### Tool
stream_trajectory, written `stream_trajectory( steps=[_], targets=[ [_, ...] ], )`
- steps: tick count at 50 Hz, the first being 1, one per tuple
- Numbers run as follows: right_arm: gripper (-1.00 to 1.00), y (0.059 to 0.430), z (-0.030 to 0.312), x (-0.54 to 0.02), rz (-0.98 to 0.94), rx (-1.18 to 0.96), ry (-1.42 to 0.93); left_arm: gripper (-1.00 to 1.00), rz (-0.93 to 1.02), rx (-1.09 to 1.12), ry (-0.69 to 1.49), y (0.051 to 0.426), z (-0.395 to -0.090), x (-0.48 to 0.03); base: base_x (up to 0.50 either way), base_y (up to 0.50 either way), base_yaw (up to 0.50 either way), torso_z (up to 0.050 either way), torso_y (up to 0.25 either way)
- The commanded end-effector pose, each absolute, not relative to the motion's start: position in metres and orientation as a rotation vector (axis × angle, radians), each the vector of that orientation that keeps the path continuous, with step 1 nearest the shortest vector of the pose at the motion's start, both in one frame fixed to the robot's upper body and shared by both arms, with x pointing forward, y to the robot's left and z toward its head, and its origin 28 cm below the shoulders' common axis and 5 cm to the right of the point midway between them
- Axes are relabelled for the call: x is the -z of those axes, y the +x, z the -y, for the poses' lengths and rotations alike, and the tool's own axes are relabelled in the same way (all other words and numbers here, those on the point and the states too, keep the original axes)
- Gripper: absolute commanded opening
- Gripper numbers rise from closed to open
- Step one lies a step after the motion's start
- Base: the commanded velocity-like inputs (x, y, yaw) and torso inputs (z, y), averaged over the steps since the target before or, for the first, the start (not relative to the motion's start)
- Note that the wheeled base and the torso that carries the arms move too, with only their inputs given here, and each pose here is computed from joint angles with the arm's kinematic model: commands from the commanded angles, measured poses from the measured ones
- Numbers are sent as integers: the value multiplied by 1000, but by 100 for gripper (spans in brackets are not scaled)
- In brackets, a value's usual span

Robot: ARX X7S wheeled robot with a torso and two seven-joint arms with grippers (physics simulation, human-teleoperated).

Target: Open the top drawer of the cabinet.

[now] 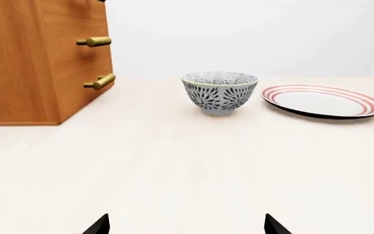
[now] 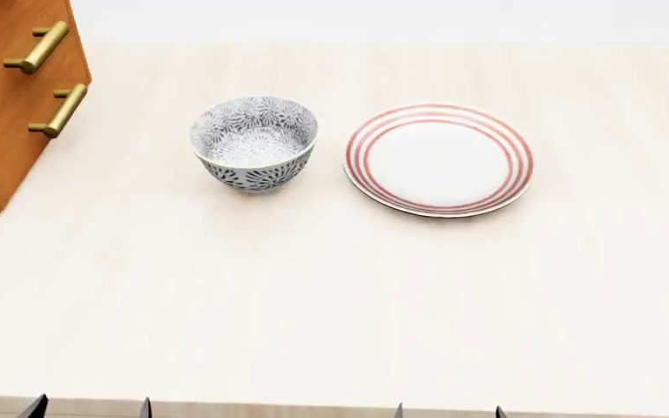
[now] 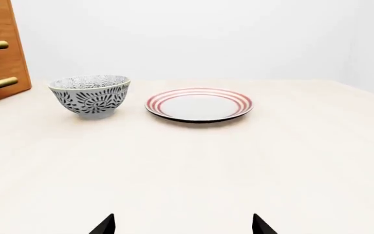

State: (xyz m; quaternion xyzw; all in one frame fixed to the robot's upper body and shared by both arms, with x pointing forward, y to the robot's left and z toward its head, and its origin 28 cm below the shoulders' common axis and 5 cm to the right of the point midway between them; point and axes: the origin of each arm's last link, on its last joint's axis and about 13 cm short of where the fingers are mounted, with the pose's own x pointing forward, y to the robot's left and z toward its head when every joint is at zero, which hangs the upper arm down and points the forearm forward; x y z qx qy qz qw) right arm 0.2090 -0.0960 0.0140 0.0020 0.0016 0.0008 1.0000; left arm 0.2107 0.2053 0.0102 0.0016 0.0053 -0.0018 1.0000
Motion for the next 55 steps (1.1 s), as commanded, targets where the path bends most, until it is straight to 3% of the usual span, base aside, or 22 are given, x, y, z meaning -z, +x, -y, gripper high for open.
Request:
stream_trajectory(
  steps=[1,11,55],
  targets=[
    [100,208,96,-14,-3,-3,5,100,-8,8,-3,211,-205,-9,0,0,0,0,0],
    [100,209,96,-13,-5,-5,6,100,-18,13,5,210,-204,-7,0,0,0,0,0],
    [100,209,96,-11,-20,-7,14,100,-8,14,12,209,-204,-8,15,0,0,47,0]
  ],
)
